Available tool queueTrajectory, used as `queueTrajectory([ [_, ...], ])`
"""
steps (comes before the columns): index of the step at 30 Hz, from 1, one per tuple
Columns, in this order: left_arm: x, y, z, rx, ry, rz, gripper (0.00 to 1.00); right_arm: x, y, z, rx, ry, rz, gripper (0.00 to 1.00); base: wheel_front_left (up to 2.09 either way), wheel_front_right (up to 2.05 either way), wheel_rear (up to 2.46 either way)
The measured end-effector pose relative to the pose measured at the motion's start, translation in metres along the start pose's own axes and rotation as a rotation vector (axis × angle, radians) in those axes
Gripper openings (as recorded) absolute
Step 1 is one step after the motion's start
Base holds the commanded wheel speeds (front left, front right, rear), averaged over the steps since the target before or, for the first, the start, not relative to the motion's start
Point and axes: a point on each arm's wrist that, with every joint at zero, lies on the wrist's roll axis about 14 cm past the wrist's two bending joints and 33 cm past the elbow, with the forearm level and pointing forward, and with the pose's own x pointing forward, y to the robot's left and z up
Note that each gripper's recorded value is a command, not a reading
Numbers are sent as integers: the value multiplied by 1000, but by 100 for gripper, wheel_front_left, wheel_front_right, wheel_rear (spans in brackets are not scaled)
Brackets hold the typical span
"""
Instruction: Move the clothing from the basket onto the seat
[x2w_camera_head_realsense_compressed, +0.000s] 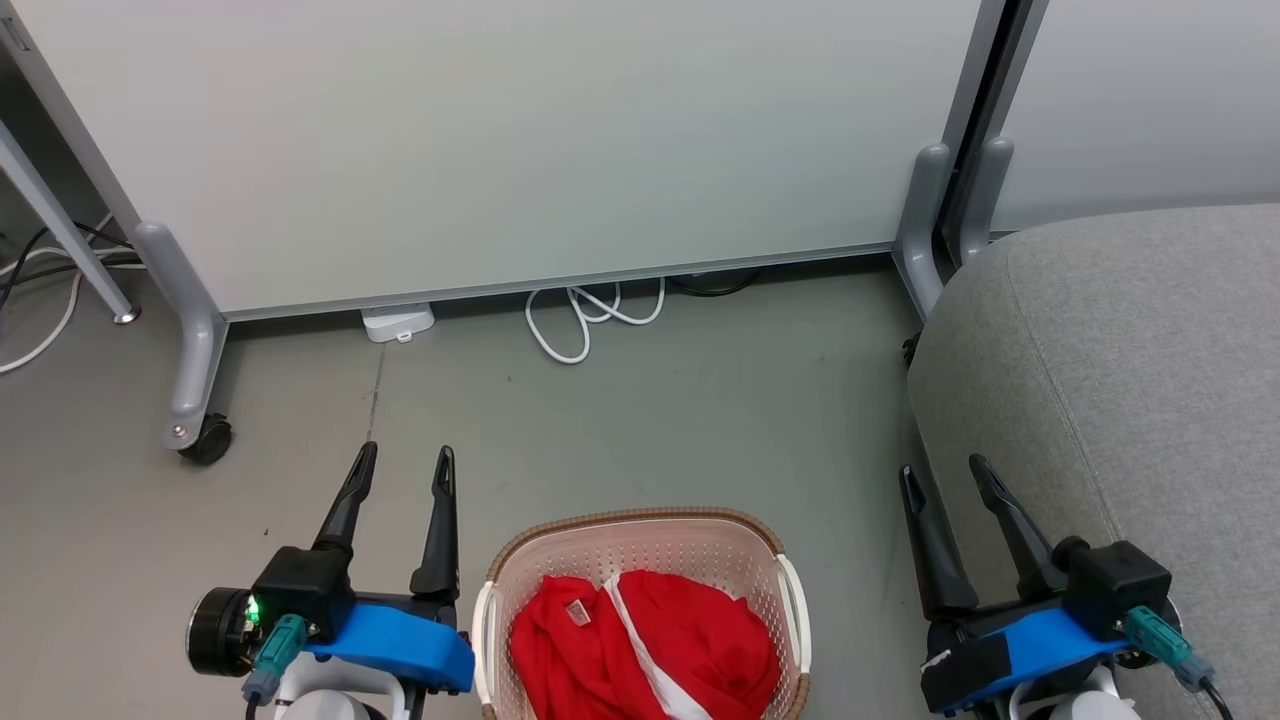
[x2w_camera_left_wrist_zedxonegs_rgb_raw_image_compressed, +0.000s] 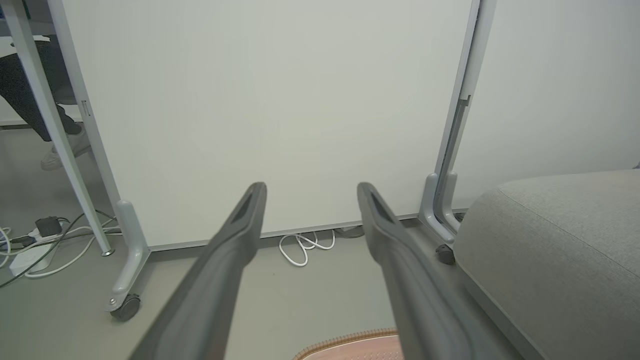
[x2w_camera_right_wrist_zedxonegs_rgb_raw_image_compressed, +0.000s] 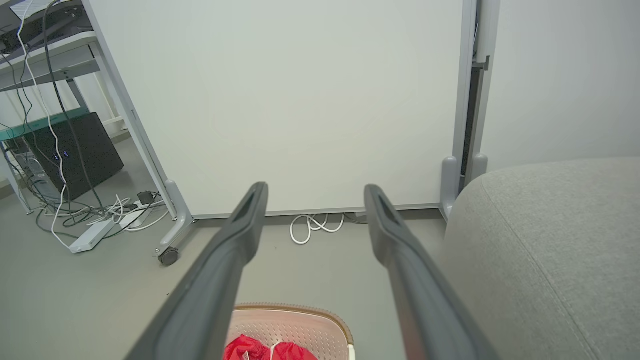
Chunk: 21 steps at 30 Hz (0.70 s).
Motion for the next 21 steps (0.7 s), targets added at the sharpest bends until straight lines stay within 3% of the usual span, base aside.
queueTrajectory([
  [11, 0, -2, -3, 40, 2, -14, 100, 1, 4, -1, -57, -2, 21, 100, 0, 0, 0],
  [21, -1, 2, -7, 21, 14, -4, 100, 1, 0, -5, -34, 8, 7, 100, 0, 0, 0],
])
